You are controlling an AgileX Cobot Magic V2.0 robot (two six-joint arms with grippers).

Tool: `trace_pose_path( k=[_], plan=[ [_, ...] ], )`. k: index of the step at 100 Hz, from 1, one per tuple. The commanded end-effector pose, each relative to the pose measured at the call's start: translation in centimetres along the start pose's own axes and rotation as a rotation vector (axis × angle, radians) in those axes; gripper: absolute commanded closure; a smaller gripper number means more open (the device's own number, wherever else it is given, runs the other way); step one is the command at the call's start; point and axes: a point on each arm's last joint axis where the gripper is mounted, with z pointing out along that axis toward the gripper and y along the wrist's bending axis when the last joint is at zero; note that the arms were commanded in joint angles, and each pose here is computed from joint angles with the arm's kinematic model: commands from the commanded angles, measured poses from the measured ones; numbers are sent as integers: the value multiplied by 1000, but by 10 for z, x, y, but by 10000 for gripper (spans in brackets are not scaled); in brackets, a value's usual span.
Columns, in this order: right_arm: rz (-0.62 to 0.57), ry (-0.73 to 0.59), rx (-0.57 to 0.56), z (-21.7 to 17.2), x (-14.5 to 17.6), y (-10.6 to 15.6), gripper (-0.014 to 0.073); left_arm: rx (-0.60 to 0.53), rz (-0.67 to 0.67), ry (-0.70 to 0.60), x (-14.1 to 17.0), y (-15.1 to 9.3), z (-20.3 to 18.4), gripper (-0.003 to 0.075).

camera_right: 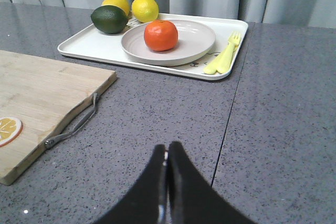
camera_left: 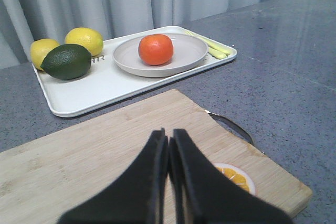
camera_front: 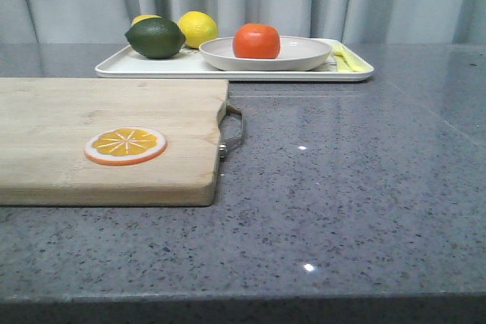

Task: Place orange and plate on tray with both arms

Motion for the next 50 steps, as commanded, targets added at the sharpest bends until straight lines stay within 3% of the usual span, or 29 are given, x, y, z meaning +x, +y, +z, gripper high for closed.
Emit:
trace_pose_path(
  k=[1,50],
  plan=[
    [-7,-78,27,-2,-12,-1,662,-18,-4,-36,-11,2,-1,739],
    [-7,-78,27,-2,-12,-1,662,-18,-4,-36,-11,2,-1,739]
  ],
)
